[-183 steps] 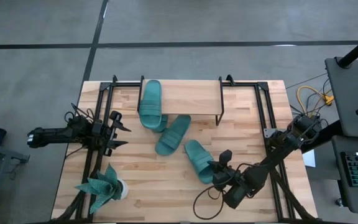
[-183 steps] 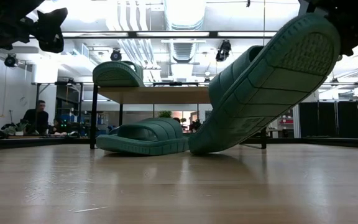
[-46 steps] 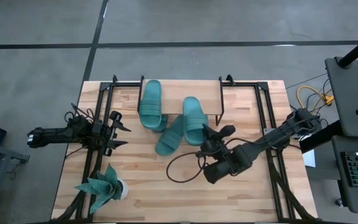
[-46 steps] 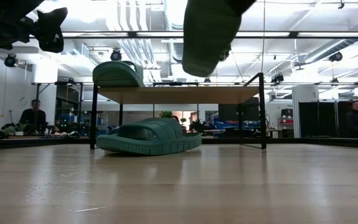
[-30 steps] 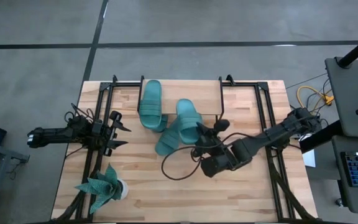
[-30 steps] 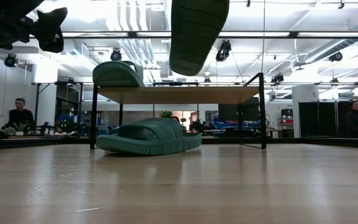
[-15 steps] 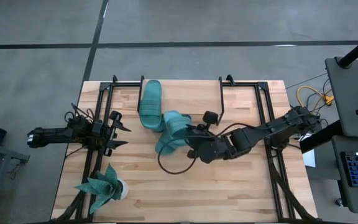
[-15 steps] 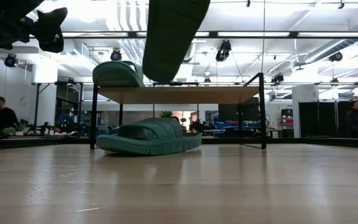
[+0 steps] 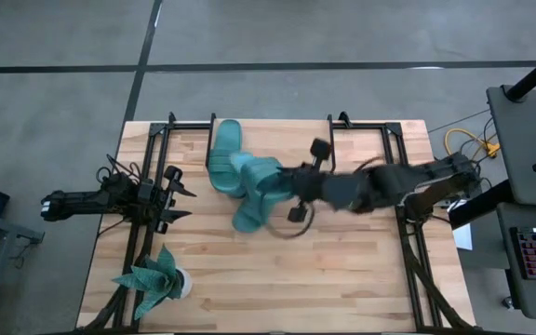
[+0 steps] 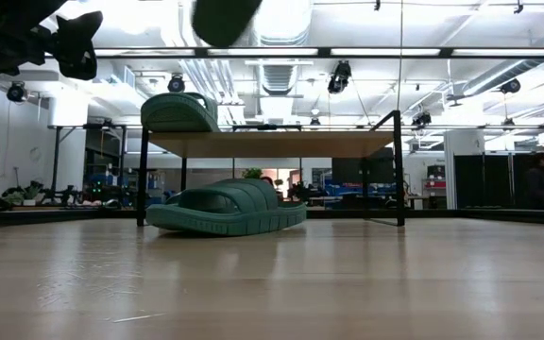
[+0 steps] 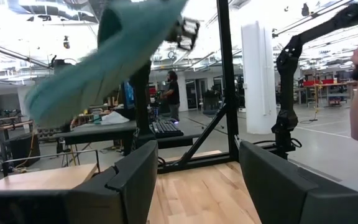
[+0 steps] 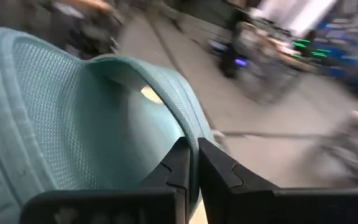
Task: Pick and place slides into the shelf
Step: Put the blue slipper on the shelf
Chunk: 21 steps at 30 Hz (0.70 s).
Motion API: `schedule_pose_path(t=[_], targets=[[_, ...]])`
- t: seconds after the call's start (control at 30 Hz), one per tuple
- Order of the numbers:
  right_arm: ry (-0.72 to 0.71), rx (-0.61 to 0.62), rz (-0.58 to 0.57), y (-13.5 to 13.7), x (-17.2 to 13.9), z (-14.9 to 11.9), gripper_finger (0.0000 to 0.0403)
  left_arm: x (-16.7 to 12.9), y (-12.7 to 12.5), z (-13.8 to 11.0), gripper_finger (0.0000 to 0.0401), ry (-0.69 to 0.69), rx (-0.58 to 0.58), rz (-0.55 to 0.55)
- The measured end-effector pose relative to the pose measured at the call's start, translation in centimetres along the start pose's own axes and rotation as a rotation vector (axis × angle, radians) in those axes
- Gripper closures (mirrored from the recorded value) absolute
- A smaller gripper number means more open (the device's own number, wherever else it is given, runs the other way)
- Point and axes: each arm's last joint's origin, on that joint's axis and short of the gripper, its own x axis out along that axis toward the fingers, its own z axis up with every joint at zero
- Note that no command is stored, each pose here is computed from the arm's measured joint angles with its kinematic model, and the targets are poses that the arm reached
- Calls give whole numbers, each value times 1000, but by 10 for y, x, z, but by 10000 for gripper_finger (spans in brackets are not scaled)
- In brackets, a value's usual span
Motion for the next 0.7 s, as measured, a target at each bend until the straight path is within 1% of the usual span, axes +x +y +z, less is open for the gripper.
schedule_pose_path(t=[0.13, 0.2, 0.3, 0.43, 0.6, 0.7], targets=[[-82, 57, 190, -26, -6, 10, 390, 0, 0, 0, 190, 0, 0, 0], [-118, 60, 219, -36, -9, 11, 390, 0, 0, 0, 190, 1, 0, 0], [-150, 37, 178, -47, -9, 10, 390, 0, 0, 0, 190, 1, 0, 0], [-190, 4, 132, -51, -2, 6, 390, 0, 0, 0, 190, 1, 0, 0], [-300, 33, 93, -61, 6, 5, 390, 0, 0, 0, 190, 0, 0, 0], [-326, 53, 61, -70, 11, -3, 390, 0, 0, 0, 190, 1, 0, 0]])
